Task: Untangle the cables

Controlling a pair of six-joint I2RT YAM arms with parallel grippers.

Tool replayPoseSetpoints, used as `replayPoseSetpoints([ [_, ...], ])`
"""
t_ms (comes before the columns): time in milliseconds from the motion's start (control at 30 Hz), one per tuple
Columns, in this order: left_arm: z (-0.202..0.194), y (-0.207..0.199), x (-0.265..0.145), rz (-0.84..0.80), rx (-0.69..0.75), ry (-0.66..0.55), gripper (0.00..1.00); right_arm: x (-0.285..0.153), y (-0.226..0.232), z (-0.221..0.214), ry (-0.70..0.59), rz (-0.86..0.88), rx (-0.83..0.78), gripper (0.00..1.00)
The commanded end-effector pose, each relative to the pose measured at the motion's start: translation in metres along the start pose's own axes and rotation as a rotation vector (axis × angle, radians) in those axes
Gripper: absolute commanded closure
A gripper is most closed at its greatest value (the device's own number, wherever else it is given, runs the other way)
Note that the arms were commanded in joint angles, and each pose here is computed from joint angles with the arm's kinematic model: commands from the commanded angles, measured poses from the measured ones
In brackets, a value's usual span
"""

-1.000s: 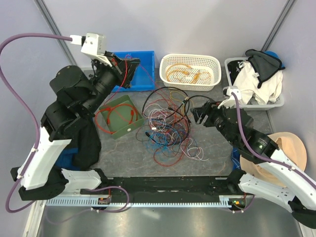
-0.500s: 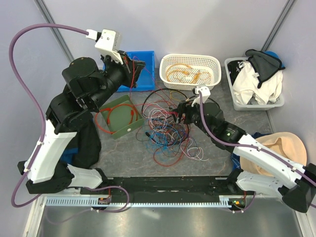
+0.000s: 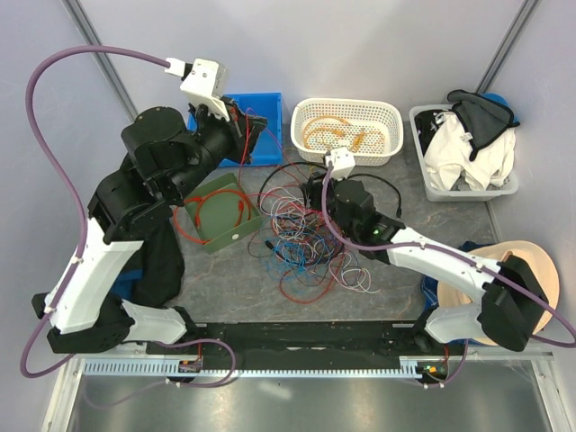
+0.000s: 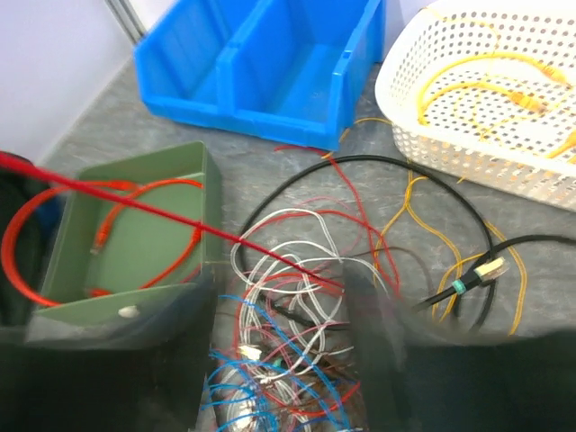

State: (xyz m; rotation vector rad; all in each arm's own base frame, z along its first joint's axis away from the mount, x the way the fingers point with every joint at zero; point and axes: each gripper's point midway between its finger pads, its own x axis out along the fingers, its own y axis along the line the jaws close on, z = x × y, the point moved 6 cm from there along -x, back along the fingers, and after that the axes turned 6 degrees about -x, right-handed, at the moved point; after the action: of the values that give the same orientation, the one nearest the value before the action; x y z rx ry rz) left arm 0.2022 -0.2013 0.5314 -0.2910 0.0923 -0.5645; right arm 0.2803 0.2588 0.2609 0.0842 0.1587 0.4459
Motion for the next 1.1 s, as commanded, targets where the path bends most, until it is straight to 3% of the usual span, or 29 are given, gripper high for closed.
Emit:
replayPoseSetpoints([
  [0,0.006,0.005,-0.012,0.001,0.034,-0.026,0.98,0.009,0.006,0.048,-0.144,-0.022,0.024,0.70],
  [33,-0.001,0.007,-0.010,0.012,0.040,-0.009,0.98,0.007,0.005,0.059,-0.151,-0.040,0.029,0.79],
  [67,-0.003,0.010,-0.010,0.027,0.039,-0.007,0.98,0.003,0.001,0.070,-0.166,-0.073,0.035,0.98],
  [100,-0.003,0.011,-0.012,0.036,0.029,-0.017,0.98,-0.002,-0.001,0.085,-0.173,-0.092,0.038,1.00],
  [333,-0.072,0.022,0.011,0.053,-0.014,0.041,0.98,-0.049,-0.006,0.201,-0.269,-0.132,0.071,1.00],
  [500,-0.091,0.022,0.019,0.035,-0.042,0.033,0.98,-0.086,-0.007,0.279,-0.354,-0.113,0.098,1.00],
  [600,-0.094,0.021,0.024,0.014,-0.059,0.002,0.98,-0.102,-0.008,0.311,-0.382,-0.107,0.097,1.00],
  [700,-0.103,0.020,0.028,-0.008,-0.083,-0.031,0.98,-0.103,-0.009,0.310,-0.372,-0.111,0.104,1.00],
  [800,-0.117,0.021,0.033,-0.023,-0.095,-0.035,0.86,-0.100,-0.011,0.293,-0.324,-0.129,0.100,1.00],
  [833,-0.120,0.022,0.034,-0.022,-0.097,-0.031,0.75,-0.102,-0.014,0.289,-0.318,-0.140,0.105,1.00],
  [1000,-0.144,0.025,0.036,-0.019,-0.091,0.029,0.59,-0.093,-0.017,0.249,-0.236,-0.167,0.095,1.00],
  [1067,-0.151,0.027,0.036,-0.015,-0.089,0.050,0.43,-0.093,-0.022,0.237,-0.222,-0.183,0.088,1.00],
])
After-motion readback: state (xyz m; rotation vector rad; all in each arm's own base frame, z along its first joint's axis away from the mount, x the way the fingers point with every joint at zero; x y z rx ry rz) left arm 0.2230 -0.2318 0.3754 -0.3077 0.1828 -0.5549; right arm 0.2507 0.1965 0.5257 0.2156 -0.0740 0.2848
